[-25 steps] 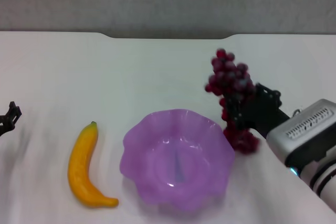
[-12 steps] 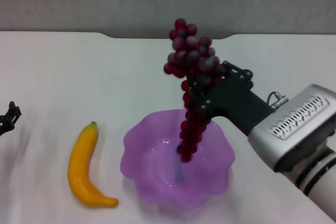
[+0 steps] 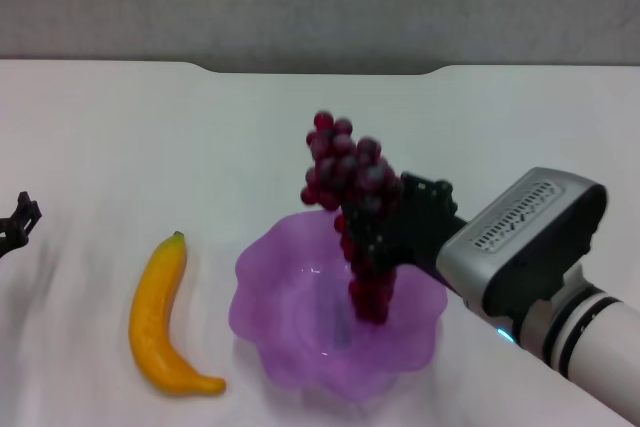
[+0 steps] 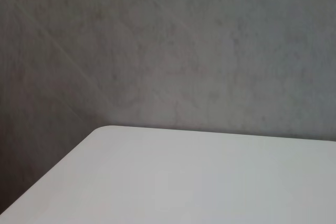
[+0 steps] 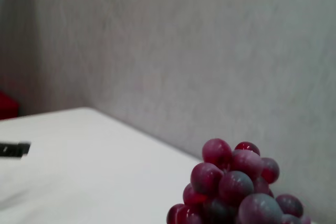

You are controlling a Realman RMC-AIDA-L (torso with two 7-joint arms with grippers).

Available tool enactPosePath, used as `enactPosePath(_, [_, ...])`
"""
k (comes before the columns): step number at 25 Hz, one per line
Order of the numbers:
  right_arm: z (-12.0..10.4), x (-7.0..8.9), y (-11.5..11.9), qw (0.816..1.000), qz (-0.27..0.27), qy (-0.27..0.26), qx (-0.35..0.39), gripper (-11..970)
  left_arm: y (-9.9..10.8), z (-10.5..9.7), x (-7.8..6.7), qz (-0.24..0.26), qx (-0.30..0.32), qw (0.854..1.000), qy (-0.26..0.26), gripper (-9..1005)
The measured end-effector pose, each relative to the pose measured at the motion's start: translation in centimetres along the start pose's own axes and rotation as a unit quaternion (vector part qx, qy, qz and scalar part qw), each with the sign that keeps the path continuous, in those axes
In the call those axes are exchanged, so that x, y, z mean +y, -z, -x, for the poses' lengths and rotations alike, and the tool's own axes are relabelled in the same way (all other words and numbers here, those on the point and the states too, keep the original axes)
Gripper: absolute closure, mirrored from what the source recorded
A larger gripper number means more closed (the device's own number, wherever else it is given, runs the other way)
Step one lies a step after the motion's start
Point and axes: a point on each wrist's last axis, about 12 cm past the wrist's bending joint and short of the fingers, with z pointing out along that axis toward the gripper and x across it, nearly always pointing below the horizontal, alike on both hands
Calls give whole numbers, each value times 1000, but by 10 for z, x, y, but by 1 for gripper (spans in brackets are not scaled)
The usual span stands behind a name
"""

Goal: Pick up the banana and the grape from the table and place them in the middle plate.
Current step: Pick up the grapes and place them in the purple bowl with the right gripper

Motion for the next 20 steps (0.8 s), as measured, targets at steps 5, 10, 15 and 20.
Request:
enactPosePath(5, [-15, -3, -4, 997, 21, -8, 73, 542, -1, 1, -1, -1, -1, 1000, -2, 99])
enactPosePath(10, [-36, -5, -7, 991, 35, -9, 132, 542, -1, 1, -1, -1, -1, 1000, 0, 99])
enactPosePath(15, [-47, -8, -9, 987, 35, -13, 154, 543, -1, 1, -1, -1, -1, 1000, -1, 100])
enactPosePath(20, [-54, -13, -12, 986, 30, -17, 165, 551, -1, 1, -1, -1, -1, 1000, 0, 100])
